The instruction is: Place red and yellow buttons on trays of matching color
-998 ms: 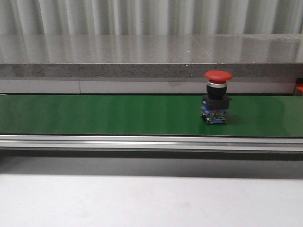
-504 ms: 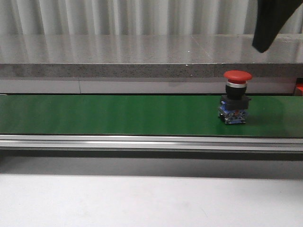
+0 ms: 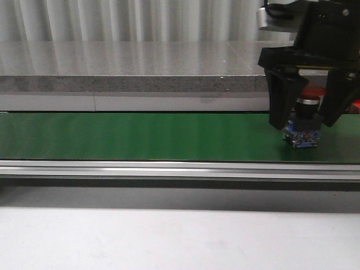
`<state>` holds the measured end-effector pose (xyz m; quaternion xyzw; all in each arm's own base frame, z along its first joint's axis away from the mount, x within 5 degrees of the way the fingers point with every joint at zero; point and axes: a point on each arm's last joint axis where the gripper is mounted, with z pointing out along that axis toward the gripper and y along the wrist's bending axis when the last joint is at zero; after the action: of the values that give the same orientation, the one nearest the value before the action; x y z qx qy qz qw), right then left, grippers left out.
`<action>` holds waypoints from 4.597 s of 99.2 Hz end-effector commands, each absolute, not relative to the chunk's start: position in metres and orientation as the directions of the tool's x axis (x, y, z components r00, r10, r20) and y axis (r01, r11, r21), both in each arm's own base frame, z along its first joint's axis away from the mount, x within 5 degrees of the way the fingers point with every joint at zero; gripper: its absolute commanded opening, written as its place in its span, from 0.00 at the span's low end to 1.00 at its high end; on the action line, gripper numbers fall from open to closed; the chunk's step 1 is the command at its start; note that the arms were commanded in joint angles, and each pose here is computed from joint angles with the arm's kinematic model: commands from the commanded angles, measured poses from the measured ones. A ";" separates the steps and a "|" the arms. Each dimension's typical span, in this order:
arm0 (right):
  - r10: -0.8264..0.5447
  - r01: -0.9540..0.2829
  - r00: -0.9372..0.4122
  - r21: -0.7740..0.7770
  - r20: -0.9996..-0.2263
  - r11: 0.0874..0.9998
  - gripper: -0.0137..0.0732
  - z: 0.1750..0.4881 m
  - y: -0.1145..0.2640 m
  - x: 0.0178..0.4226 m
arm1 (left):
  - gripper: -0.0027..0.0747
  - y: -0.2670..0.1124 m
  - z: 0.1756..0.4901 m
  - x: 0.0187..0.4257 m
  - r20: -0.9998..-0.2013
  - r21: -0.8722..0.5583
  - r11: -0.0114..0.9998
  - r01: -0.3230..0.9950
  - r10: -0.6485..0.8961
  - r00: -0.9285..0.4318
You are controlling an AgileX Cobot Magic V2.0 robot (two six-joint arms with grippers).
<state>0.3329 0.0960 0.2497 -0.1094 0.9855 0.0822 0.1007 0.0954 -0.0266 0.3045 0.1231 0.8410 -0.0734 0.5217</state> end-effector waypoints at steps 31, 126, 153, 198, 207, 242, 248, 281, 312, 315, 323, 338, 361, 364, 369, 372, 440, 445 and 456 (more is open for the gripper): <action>-0.167 -0.219 -0.923 0.118 -0.346 0.968 0.32 0.292 0.079 0.345 | 0.03 -0.028 0.320 0.098 -0.935 -0.006 0.960 0.281 0.094 -0.342; 0.414 0.492 -0.760 -0.026 -0.501 0.870 0.32 0.315 -0.200 0.356 | 0.03 -0.028 0.320 0.098 -0.935 -0.006 0.960 0.281 0.094 -0.342; 0.444 0.524 -0.747 -0.026 -0.496 0.852 0.32 0.277 -0.227 0.369 | 0.03 -0.028 0.320 0.098 -0.935 -0.006 0.960 0.281 0.094 -0.342; 0.458 0.526 -0.746 -0.007 -0.483 0.850 0.32 0.238 -0.247 0.405 | 0.03 -0.028 0.320 0.098 -0.935 -0.006 0.960 0.281 0.094 -0.342; 0.468 0.528 -0.747 0.006 -0.473 0.849 0.32 0.231 -0.250 0.411 | 0.03 -0.028 0.320 0.098 -0.935 -0.006 0.960 0.281 0.094 -0.342; 0.480 0.531 -0.745 0.025 -0.463 0.847 0.77 0.230 -0.253 0.419 | 0.03 -0.028 0.320 0.098 -0.935 -0.006 0.960 0.281 0.094 -0.342; 0.479 0.531 -0.744 0.025 -0.466 0.847 0.78 0.233 -0.253 0.419 | 0.03 -0.028 0.320 0.098 -0.935 -0.006 0.960 0.281 0.094 -0.342; 0.467 0.528 -0.726 0.025 -0.505 0.849 0.78 0.266 -0.252 0.417 | 0.03 -0.028 0.320 0.098 -0.935 -0.006 0.960 0.281 0.094 -0.342; 0.373 0.479 -0.690 -0.005 -0.620 0.878 0.39 0.348 -0.219 0.396 | 0.03 -0.028 0.320 0.098 -0.935 -0.006 0.960 0.281 0.094 -0.342; 0.365 0.472 -0.689 -0.005 -0.627 0.882 0.32 0.355 -0.214 0.393 | 0.03 -0.028 0.320 0.098 -0.935 -0.006 0.960 0.281 0.094 -0.342; 0.343 0.452 -0.685 -0.005 -0.643 0.892 0.15 0.374 -0.199 0.387 | 0.03 -0.028 0.320 0.098 -0.935 -0.006 0.960 0.281 0.094 -0.342; 0.292 0.392 -0.695 -0.005 -0.657 0.920 0.08 0.397 -0.165 0.381 | 0.03 -0.028 0.320 0.098 -0.935 -0.006 0.960 0.281 0.094 -0.342; 0.199 0.265 -0.736 -0.005 -0.647 0.964 0.08 0.405 -0.105 0.372 | 0.03 -0.028 0.320 0.098 -0.935 -0.006 0.960 0.281 0.094 -0.342; 0.184 0.244 -0.745 -0.005 -0.641 0.970 0.08 0.404 -0.096 0.371 | 0.03 -0.028 0.320 0.098 -0.935 -0.006 0.960 0.281 0.094 -0.342; 0.162 0.214 -0.752 -0.005 -0.639 0.977 0.08 0.404 -0.083 0.366 | 0.03 -0.028 0.320 0.098 -0.935 -0.006 0.960 0.281 0.094 -0.342; 0.148 0.197 -0.752 -0.005 -0.642 0.980 0.08 0.405 -0.075 0.362 | 0.03 -0.028 0.320 0.098 -0.935 -0.006 0.960 0.281 0.094 -0.342; -0.058 -0.079 -0.670 -0.006 -0.740 0.997 0.08 0.385 0.017 0.227 | 0.03 -0.028 0.320 0.098 -0.935 -0.006 0.960 0.281 0.094 -0.342; -0.057 -0.079 -0.656 -0.006 -0.752 0.997 0.08 0.383 0.016 0.214 | 0.03 -0.028 0.320 0.098 -0.935 -0.006 0.960 0.281 0.094 -0.342; -0.055 -0.080 -0.608 -0.008 -0.792 0.997 0.08 0.377 0.014 0.184 | 0.03 -0.028 0.320 0.098 -0.935 -0.006 0.960 0.281 0.094 -0.342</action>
<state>0.2047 0.0155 0.3639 -0.0327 0.9279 0.0173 0.3711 0.0954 -0.0266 0.3045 0.1231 0.8410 -0.0734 0.5217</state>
